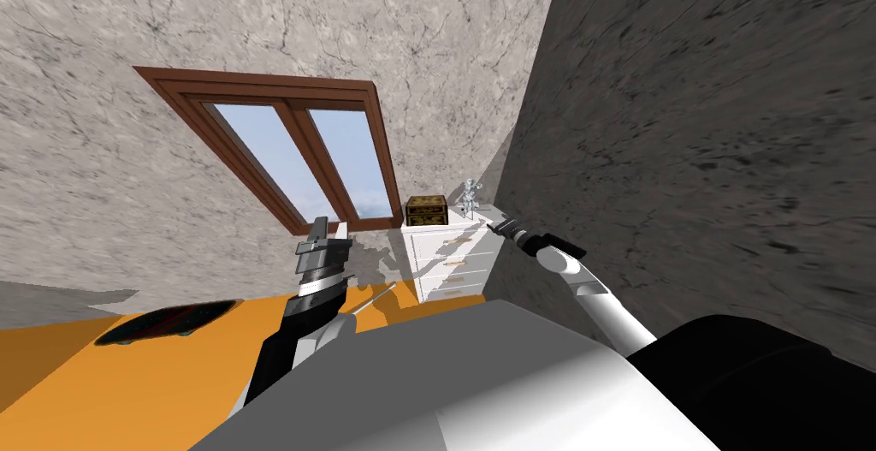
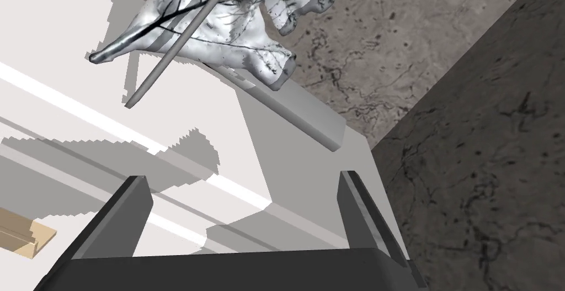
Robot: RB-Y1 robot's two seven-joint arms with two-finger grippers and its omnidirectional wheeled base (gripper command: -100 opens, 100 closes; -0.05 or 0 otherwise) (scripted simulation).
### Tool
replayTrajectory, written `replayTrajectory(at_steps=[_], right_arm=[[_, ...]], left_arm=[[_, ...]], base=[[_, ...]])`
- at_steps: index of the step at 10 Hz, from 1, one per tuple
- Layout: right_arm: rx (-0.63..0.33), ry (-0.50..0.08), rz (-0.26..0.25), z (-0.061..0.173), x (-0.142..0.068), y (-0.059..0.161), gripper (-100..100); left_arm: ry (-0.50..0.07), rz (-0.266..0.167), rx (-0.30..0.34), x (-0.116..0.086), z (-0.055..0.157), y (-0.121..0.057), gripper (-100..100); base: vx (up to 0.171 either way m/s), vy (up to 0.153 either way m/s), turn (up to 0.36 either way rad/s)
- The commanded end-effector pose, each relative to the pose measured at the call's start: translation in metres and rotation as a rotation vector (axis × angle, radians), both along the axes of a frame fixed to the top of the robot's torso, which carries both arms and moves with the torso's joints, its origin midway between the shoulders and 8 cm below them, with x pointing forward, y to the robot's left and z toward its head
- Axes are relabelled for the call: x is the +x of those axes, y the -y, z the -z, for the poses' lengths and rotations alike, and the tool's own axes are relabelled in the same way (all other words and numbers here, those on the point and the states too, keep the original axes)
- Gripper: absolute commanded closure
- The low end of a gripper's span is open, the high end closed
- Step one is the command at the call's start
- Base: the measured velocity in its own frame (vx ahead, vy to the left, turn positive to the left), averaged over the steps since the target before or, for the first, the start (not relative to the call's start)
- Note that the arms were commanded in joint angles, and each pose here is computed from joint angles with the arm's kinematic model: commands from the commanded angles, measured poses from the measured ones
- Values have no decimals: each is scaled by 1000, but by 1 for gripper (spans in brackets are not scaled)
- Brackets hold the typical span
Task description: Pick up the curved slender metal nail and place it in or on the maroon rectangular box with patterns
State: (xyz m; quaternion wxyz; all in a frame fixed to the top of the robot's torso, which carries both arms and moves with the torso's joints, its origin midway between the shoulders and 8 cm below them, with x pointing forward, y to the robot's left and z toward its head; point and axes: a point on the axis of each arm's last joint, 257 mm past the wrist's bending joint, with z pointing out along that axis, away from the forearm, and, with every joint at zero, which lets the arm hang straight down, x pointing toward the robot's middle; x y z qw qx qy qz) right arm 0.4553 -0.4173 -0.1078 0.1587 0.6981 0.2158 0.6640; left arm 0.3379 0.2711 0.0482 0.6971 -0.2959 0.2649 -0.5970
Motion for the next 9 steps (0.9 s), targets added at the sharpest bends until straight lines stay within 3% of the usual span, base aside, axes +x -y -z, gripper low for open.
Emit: replayTrajectory(at_steps=[1, 9], right_arm=[[67, -41, -10, 2, -1, 7, -100], [350, -212, -66, 9, -12, 17, -100]], left_arm=[[0, 0, 0, 0, 0, 0, 0], [0, 0, 0, 0, 0, 0, 0]], base=[[11, -2, 102], [19, -2, 79]])
